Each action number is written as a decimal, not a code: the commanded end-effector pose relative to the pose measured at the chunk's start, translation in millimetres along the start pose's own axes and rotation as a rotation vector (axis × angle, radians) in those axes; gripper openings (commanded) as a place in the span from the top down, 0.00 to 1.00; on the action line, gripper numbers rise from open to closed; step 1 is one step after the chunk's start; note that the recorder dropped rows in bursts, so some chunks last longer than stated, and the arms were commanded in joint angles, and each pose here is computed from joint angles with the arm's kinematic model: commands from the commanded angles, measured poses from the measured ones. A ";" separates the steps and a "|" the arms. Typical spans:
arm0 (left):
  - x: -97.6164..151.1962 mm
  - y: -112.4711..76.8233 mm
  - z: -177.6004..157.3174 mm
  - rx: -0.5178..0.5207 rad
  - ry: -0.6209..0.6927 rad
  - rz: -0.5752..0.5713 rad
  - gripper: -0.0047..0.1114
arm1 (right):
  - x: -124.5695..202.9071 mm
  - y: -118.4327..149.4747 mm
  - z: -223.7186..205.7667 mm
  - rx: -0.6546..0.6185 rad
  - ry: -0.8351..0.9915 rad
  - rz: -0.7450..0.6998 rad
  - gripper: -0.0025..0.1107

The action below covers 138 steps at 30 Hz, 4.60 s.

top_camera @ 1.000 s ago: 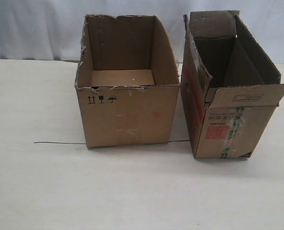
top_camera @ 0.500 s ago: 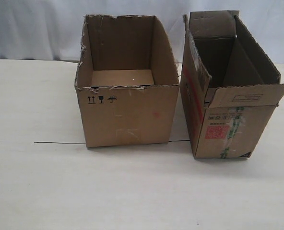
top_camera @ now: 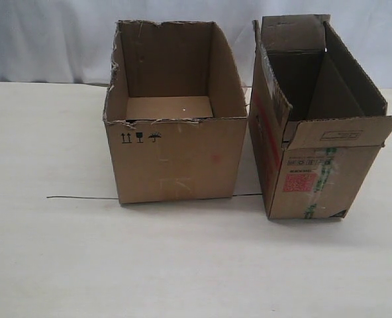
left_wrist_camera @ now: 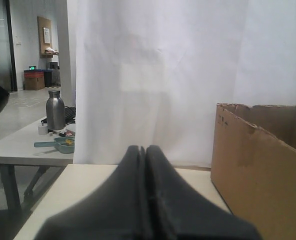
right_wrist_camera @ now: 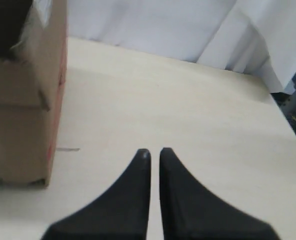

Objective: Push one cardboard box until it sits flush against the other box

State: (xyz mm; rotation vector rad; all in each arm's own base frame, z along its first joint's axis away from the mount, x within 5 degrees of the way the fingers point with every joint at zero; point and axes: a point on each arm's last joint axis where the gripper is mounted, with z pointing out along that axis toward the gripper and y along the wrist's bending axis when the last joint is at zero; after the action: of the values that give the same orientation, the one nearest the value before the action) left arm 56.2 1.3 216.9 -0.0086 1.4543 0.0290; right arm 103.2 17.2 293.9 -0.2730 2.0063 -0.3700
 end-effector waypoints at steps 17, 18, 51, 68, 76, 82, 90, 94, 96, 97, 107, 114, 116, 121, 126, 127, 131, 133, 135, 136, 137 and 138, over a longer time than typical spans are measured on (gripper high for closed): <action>0.4 -0.4 -0.3 0.007 -0.006 -0.002 0.96 | 3.7 -2.5 -2.9 -0.065 0.002 -0.036 0.93; 0.4 -0.4 -0.3 0.007 -0.006 -0.002 0.96 | 3.3 -3.2 -1.9 -0.067 0.000 -0.007 0.93; 0.4 -0.4 -0.3 0.007 -0.006 -0.002 0.96 | -7.4 -66.3 257.9 0.005 0.140 0.777 0.93; 0.4 -0.4 -0.3 0.007 -0.006 -0.002 0.96 | -6.1 -59.7 304.3 -0.141 0.191 0.572 0.93; 0.4 -0.4 -0.3 0.007 -0.006 -0.002 0.96 | -12.7 -62.7 297.7 -0.133 0.170 0.574 0.93; 0.4 -0.4 -0.3 0.007 -0.006 -0.002 0.96 | 1.7 -92.2 288.2 0.035 0.096 0.725 0.93; 0.4 -0.4 -0.3 0.007 -0.006 -0.002 0.96 | 36.2 -71.1 288.8 -0.169 0.478 0.635 0.93; 0.4 -0.4 -0.3 0.007 -0.006 -0.002 0.96 | 17.0 -67.3 292.8 -0.426 0.349 0.760 0.93; 0.4 -0.4 -0.3 0.007 -0.006 -0.002 0.96 | 12.9 -71.7 293.4 -0.431 0.310 0.804 0.93; 0.4 -0.4 -0.3 0.007 -0.006 -0.002 0.96 | 13.4 -72.8 294.4 -0.450 0.301 0.819 0.93; 0.4 -0.4 -0.3 0.007 -0.006 -0.002 0.96 | 44.2 -29.6 328.8 -0.858 0.375 1.098 0.93; 0.4 -0.4 -0.3 0.007 -0.006 0.000 0.96 | 40.1 6.7 345.8 -0.968 0.392 1.157 0.93; 0.4 -0.4 -0.3 0.007 -0.006 0.000 0.96 | 33.3 19.6 350.9 -0.995 0.403 1.136 0.93; 0.4 -0.4 -0.3 0.007 -0.006 0.000 0.96 | 21.0 43.8 365.7 -1.021 0.397 1.150 0.93; 0.4 -0.4 -0.3 0.007 -0.006 0.000 0.96 | 12.3 67.7 377.4 -1.063 0.407 1.156 0.93; 0.4 -0.4 -0.3 0.007 -0.006 0.000 0.96 | 10.7 71.3 379.1 -1.064 0.405 1.157 0.93; 0.4 -0.4 -0.3 0.007 -0.006 0.000 0.96 | 8.0 85.7 382.9 -1.019 0.415 1.156 0.93; 0.4 -0.4 -0.3 0.007 -0.006 0.000 0.96 | 6.8 88.2 384.7 -0.994 0.416 1.146 0.93; 0.4 -0.4 -0.3 0.007 -0.006 0.000 0.96 | 7.0 92.3 385.6 -0.967 0.428 1.140 0.93; 0.4 -0.4 -0.3 0.007 -0.006 0.000 0.96 | 6.8 94.5 385.7 -0.959 0.433 1.140 0.93; 0.4 -0.4 -0.3 0.007 -0.006 0.000 0.96 | 7.1 95.3 386.2 -0.948 0.438 1.141 0.93; 0.4 -0.4 -0.3 0.007 -0.006 0.000 0.96 | 5.7 95.2 385.7 -0.946 0.435 1.139 0.93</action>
State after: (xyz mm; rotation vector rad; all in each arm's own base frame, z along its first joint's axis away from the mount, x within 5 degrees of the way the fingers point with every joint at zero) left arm 56.2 1.3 216.9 -0.0086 1.4543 0.0290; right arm 441.7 46.6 89.9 0.4254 2.2578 1.3648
